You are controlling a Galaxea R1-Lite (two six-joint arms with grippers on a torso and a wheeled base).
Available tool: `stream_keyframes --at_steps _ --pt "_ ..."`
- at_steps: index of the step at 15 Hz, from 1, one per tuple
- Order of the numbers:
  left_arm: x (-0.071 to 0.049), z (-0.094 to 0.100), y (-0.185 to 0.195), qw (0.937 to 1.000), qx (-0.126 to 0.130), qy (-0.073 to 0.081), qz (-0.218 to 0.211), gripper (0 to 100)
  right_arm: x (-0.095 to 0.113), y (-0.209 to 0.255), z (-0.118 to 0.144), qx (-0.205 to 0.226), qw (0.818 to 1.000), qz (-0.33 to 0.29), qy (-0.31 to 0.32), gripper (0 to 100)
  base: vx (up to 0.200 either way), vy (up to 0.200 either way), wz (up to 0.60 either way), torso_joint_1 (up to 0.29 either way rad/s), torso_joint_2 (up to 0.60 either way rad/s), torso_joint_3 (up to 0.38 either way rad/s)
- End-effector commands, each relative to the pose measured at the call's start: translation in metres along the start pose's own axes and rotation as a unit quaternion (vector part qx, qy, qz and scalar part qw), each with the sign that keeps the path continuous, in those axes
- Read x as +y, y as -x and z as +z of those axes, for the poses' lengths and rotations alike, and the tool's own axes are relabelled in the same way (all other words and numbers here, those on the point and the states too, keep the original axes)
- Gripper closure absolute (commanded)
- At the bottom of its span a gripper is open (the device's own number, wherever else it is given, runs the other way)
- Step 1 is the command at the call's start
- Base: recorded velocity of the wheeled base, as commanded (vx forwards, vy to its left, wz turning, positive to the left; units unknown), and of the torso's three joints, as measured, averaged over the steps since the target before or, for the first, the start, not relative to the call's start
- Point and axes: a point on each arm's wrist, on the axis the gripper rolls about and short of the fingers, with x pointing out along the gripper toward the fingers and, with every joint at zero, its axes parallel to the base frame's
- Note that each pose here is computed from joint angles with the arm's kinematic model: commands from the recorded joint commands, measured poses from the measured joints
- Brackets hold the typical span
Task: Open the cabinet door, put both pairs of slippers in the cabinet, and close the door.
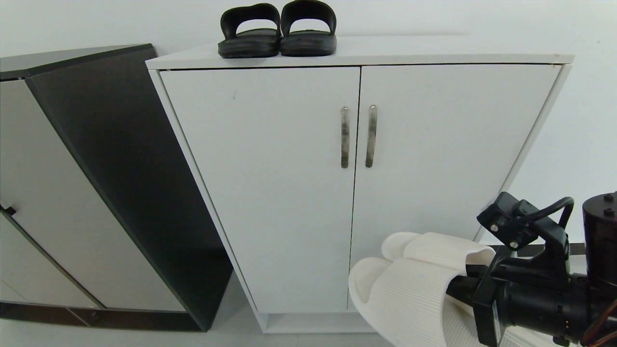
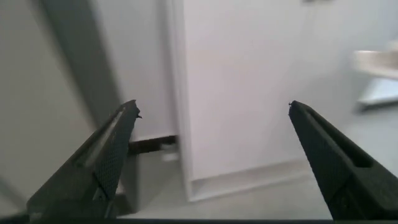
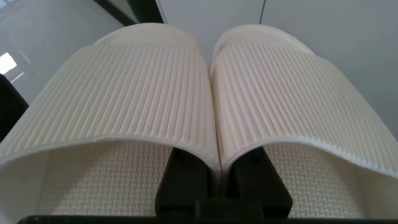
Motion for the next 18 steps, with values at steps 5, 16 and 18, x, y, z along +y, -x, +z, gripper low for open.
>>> stream_keyframes --at_steps 5,16,18 --pt "0.0 0.065 -0.133 0.9383 0.093 0.048 -0.33 0 0.0 -0.001 -0.007 -0.006 1.0 0.002 0.017 100 0.0 0.0 0.0 0.0 0.0 0.0" --pt "-0.099 0.084 -0.236 0.8523 0.091 0.082 -0.509 0 -0.001 0.003 -0.009 -0.012 1.0 -0.003 0.017 100 0.0 0.0 0.0 0.0 0.0 0.0" --pt "-0.108 0.087 -0.249 0.8507 0.088 0.084 -0.511 0 -0.002 0.004 -0.01 -0.011 1.0 -0.006 0.016 100 0.0 0.0 0.0 0.0 0.0 0.0"
